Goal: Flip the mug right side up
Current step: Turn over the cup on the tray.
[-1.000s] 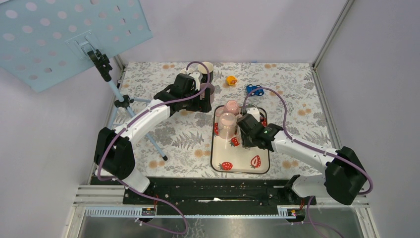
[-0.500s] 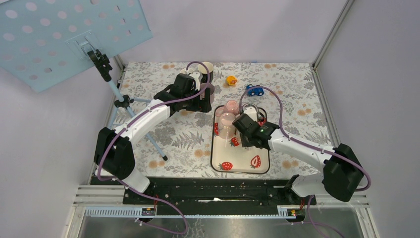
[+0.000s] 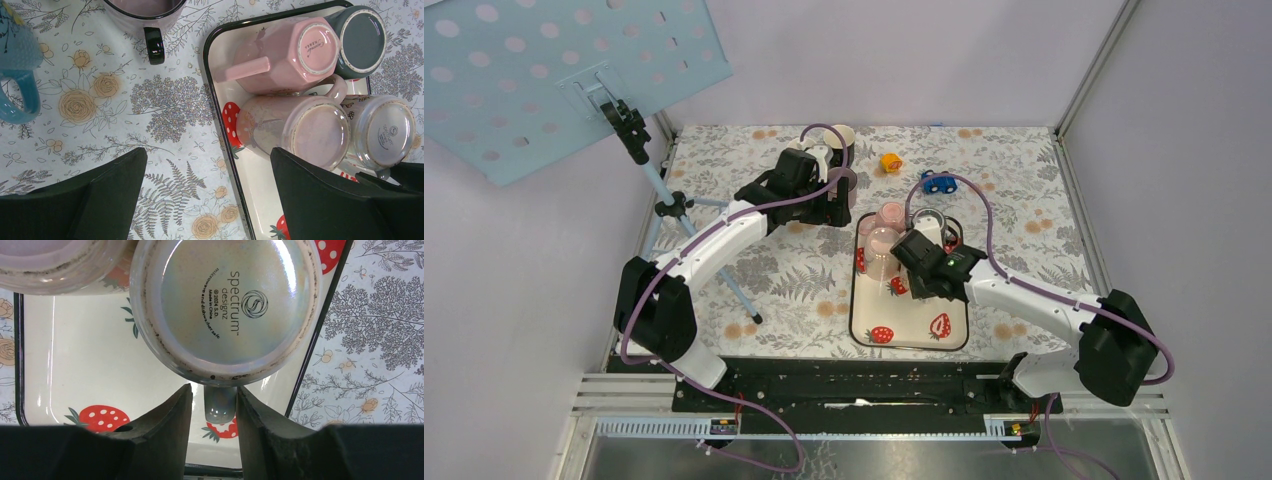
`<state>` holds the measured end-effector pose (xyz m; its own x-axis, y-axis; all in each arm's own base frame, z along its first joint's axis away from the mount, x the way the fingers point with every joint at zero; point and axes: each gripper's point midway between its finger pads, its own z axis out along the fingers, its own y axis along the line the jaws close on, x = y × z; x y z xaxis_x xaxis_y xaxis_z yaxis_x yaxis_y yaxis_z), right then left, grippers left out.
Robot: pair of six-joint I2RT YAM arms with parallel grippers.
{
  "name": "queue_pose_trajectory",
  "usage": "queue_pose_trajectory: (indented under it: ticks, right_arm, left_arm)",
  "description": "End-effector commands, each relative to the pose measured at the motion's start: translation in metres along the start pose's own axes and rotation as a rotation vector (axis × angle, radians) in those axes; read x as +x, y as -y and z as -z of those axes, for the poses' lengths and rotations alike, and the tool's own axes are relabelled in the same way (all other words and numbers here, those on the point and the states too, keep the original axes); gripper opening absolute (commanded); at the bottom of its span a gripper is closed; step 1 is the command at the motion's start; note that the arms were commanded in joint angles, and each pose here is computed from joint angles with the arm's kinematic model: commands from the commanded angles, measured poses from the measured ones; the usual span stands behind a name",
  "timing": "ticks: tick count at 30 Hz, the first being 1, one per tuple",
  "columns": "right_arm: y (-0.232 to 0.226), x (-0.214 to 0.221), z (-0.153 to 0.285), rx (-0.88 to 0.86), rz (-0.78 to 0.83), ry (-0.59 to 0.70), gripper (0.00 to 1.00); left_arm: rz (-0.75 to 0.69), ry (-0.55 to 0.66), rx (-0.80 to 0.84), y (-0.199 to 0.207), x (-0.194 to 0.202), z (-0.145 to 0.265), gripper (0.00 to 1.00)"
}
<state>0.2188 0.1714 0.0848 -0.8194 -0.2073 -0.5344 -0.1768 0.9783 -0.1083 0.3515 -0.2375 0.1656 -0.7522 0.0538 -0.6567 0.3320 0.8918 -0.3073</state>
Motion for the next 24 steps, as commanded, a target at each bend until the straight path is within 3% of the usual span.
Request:
queue_pose_trajectory:
  ticks: [1,24]
  right_arm:
    - [-0.001,0.001,0.002,0.01,-0.012,0.007,0.43]
    - [-0.002,0.012,-0.006,0.052,-0.018,-0.031,0.39]
  left_arm:
    - [-0.005,0.051,0.039,0.009,-0.011,0.005,0.99]
    - [-0.004,0.052,0.044,0.01,-0.01,0.005,0.99]
